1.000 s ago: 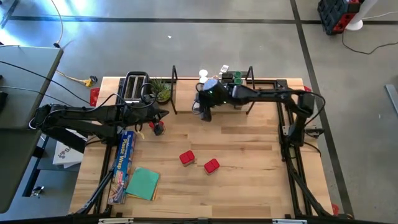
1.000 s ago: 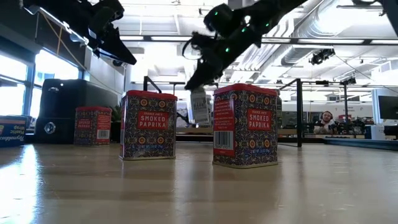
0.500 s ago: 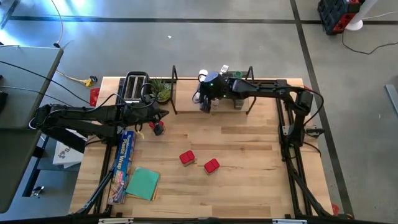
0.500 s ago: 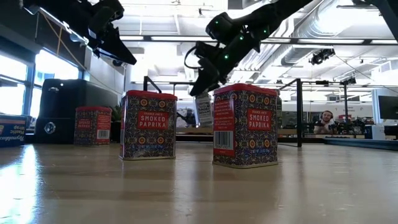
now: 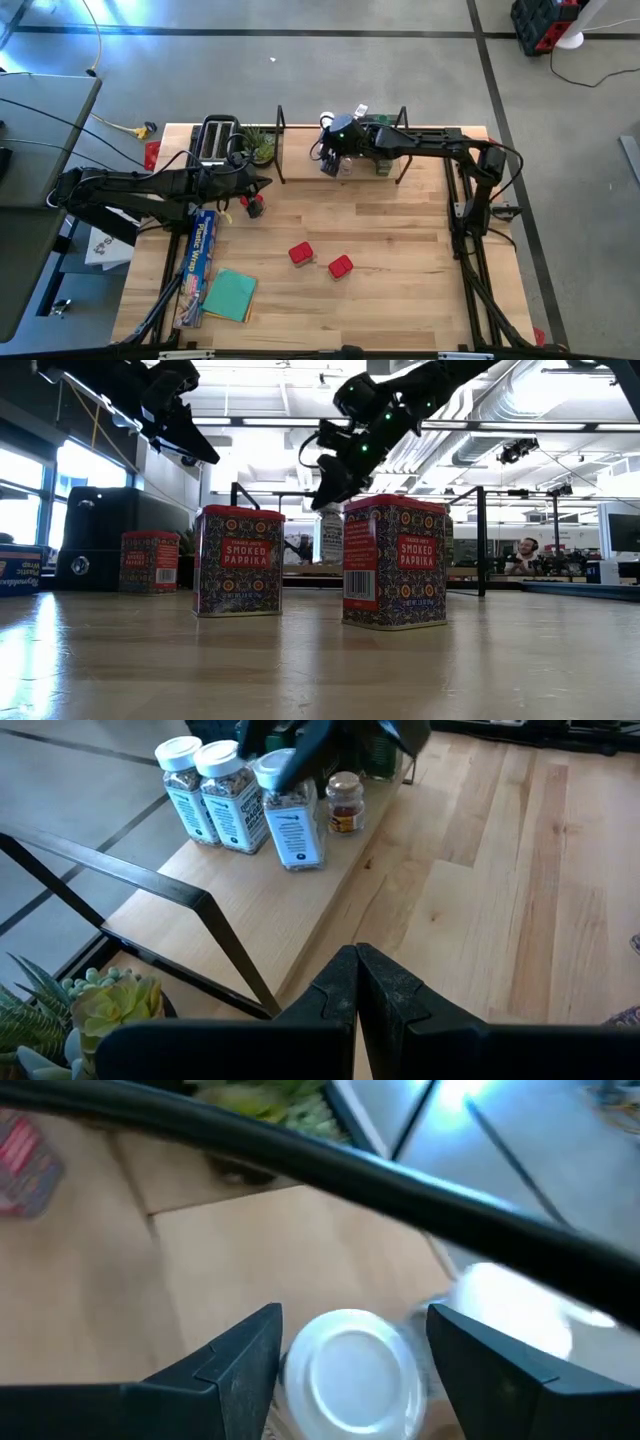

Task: Shelf spices
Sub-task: Put the white seasoning bottle on the shelf aligned with the other white seasoning bottles, then move the top left red seasoning can to the middle left of the table

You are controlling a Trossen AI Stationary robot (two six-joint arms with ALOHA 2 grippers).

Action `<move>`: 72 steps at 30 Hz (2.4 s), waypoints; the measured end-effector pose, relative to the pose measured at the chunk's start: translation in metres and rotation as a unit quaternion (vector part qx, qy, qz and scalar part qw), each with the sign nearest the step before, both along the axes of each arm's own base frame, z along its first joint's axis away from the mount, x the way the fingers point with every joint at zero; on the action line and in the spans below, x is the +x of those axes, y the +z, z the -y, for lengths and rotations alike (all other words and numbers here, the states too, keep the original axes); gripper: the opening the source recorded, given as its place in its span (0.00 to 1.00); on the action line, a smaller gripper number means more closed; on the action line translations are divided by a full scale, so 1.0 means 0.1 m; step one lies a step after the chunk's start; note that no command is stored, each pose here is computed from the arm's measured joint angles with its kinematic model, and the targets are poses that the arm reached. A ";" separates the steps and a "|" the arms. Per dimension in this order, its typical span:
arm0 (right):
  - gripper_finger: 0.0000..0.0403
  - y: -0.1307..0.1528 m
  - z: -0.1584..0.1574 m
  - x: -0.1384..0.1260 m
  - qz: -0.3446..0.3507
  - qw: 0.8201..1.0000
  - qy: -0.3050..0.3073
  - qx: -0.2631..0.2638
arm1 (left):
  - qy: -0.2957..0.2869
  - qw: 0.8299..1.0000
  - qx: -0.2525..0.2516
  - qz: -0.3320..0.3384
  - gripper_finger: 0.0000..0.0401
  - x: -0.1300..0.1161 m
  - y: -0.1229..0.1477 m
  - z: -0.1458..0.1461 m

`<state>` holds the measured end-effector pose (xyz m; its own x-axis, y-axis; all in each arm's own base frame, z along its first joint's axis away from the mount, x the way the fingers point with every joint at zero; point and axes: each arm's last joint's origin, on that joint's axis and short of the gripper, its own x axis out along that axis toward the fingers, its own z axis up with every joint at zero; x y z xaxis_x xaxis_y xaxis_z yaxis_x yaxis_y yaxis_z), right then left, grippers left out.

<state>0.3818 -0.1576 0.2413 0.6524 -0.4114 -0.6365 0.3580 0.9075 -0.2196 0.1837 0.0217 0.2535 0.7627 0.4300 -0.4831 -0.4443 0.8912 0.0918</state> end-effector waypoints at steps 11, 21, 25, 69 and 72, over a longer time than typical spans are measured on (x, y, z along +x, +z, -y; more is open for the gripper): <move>0.61 0.34 -0.13 -0.12 0.029 0.999 -0.020 -0.028 | 0.000 1.000 0.000 0.000 0.00 0.00 0.00 0.00; 0.43 0.33 -0.51 -0.24 -0.058 0.997 0.041 0.030 | -0.001 1.000 0.000 0.000 0.00 0.00 0.00 0.00; 0.32 0.14 -0.51 -0.19 -0.092 0.994 0.029 0.055 | -0.001 1.000 -0.001 0.000 0.00 0.00 0.00 0.00; 0.26 0.57 -2.19 -0.10 0.053 0.983 0.175 0.027 | -0.148 0.949 -0.070 -0.269 0.18 -0.14 0.11 0.22; 0.26 0.54 -2.45 -0.19 0.035 0.985 0.167 0.013 | -0.169 0.935 -0.051 -0.306 0.33 0.01 0.13 0.16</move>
<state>0.3632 0.0876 0.2950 0.7913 -0.1509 -0.5924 0.0529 0.9823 -0.1796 0.1847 0.0059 0.2668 0.4135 0.1430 -0.8992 -0.0279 0.9891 0.1445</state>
